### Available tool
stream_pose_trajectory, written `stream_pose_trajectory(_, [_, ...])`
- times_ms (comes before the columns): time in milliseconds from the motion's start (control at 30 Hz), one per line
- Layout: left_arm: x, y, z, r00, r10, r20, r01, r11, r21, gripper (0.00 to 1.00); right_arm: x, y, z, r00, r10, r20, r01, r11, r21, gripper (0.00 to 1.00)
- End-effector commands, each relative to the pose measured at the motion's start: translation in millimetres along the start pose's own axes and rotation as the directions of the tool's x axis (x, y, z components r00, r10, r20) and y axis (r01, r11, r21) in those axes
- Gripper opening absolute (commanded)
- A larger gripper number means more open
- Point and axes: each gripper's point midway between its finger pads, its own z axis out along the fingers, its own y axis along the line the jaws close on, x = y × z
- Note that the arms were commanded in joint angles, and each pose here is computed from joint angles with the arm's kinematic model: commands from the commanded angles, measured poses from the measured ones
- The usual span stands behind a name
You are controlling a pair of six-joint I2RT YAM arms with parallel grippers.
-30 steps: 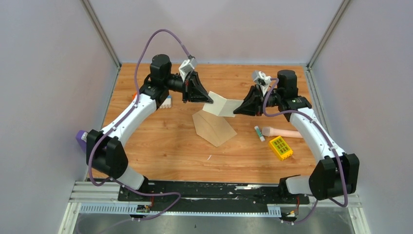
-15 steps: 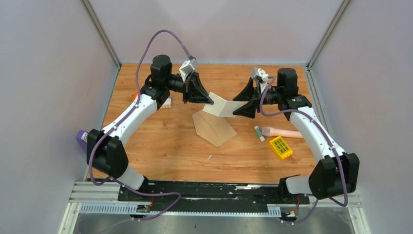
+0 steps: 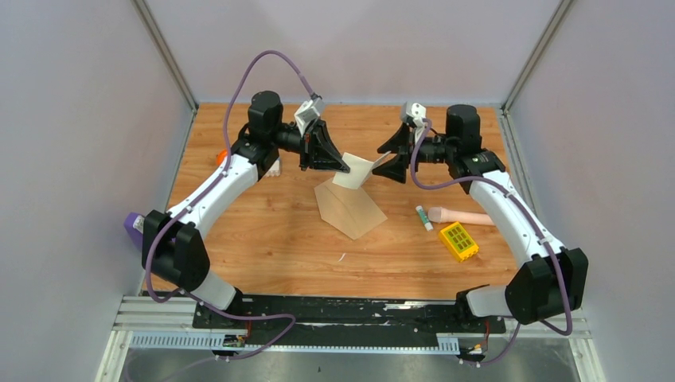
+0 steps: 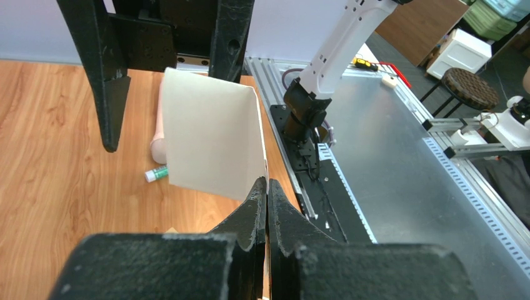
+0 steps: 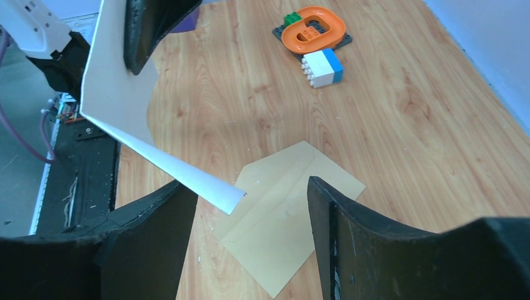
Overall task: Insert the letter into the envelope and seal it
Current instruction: Fold the letter.
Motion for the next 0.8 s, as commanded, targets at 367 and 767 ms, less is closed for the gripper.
stream_pose_trajectory(367, [-5.6, -12.0, 0.3, 0.999, 0.040, -0.002, -0.039, 0.999, 0.032, 0.00, -24.0, -43.9, -1.2, 0.991, -0.133, -0.029, 0.136, 0.957, 0.257, 0.66])
stream_pose_trajectory(767, [-4.2, 0.7, 0.6, 0.999, 0.032, 0.006, -0.032, 0.999, -0.038, 0.00, -37.4, -20.8, 12.8, 0.994, -0.111, 0.020, 0.104, 0.971, 0.216, 0.65])
